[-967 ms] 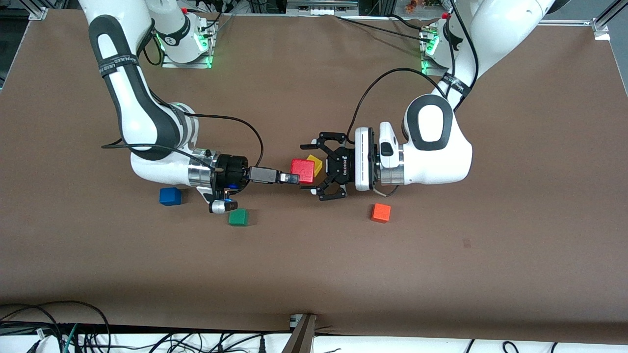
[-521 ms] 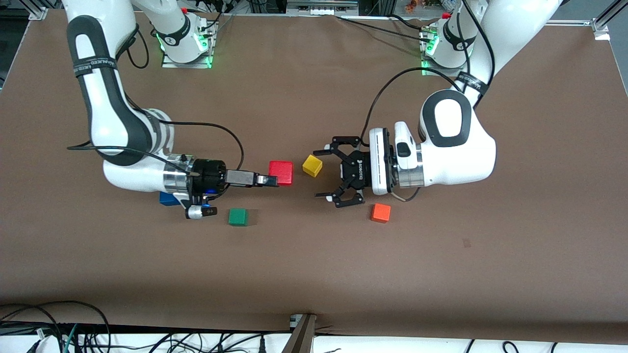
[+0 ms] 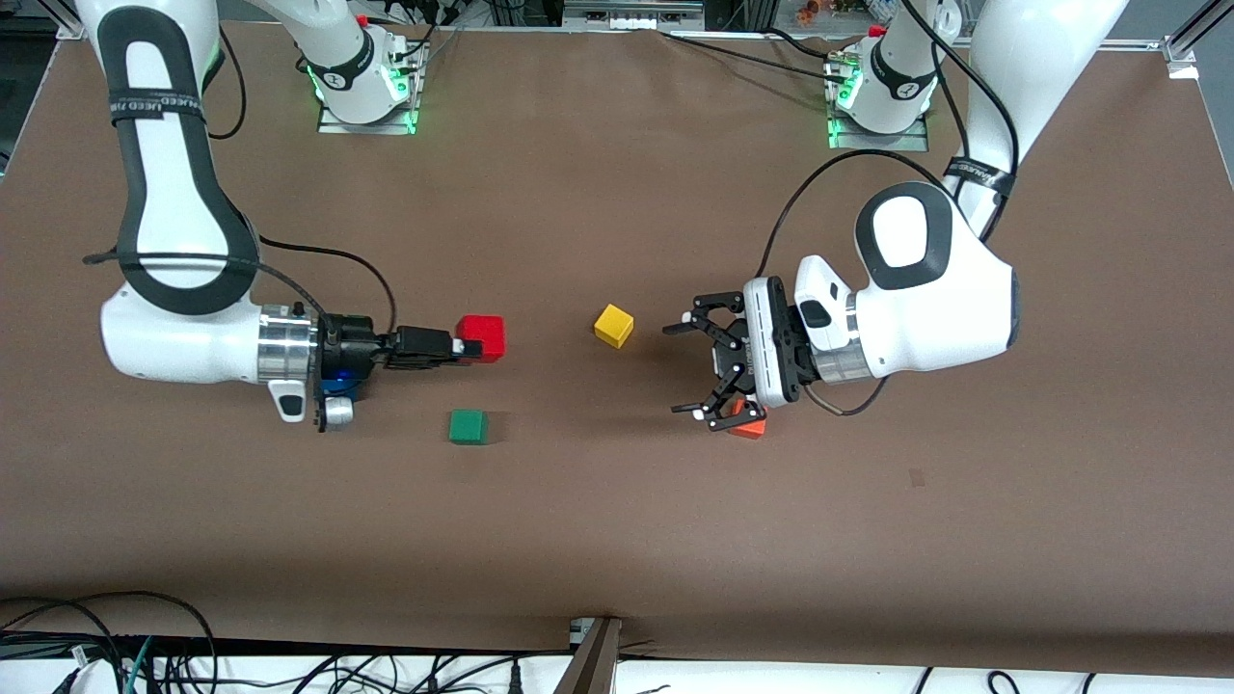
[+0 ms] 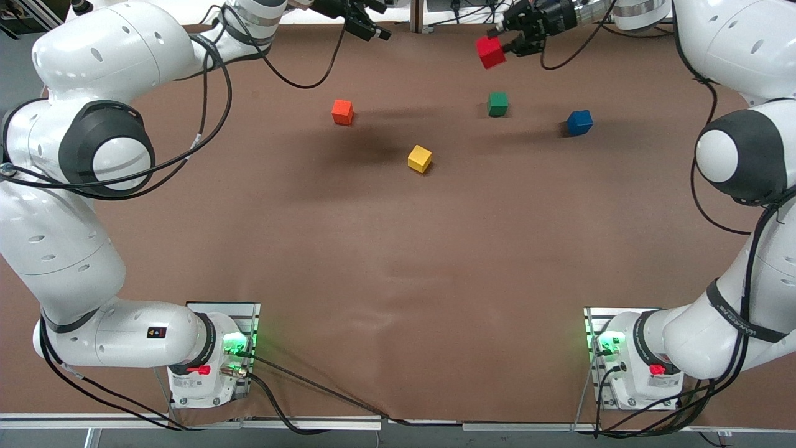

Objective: Pass red block to right arm, stack on blue

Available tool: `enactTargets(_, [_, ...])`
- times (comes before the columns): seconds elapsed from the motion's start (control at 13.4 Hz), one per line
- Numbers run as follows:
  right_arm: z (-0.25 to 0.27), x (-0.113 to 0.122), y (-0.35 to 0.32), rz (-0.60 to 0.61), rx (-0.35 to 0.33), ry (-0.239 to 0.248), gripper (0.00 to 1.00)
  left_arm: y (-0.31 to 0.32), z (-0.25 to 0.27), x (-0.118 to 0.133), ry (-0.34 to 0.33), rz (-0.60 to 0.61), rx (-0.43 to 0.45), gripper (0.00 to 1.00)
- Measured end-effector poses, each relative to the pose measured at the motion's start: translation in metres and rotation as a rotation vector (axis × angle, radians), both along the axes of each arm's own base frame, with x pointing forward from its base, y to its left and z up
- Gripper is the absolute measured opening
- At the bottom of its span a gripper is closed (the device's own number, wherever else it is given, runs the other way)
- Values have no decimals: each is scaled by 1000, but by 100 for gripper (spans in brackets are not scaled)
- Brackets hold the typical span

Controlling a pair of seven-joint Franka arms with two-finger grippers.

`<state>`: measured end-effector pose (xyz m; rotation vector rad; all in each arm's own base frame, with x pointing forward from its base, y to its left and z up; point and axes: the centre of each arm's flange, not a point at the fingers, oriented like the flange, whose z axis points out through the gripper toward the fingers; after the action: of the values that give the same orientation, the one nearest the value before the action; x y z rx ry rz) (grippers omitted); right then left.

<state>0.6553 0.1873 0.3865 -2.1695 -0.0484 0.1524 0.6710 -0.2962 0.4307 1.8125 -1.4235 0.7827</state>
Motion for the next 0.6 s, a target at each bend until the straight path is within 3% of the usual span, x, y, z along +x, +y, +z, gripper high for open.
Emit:
enactTargets(0.22, [9, -5, -19, 125, -279, -65, 56, 26, -4, 7, 45, 19, 77, 100])
enactTargets(0.37, [9, -5, -35, 189, -441, -94, 56, 49, -1, 12, 92, 11, 181, 100])
enactTargets(0.6, [5, -1, -75, 238, -646, -110, 56, 80, 11, 11, 227, 15, 358, 100])
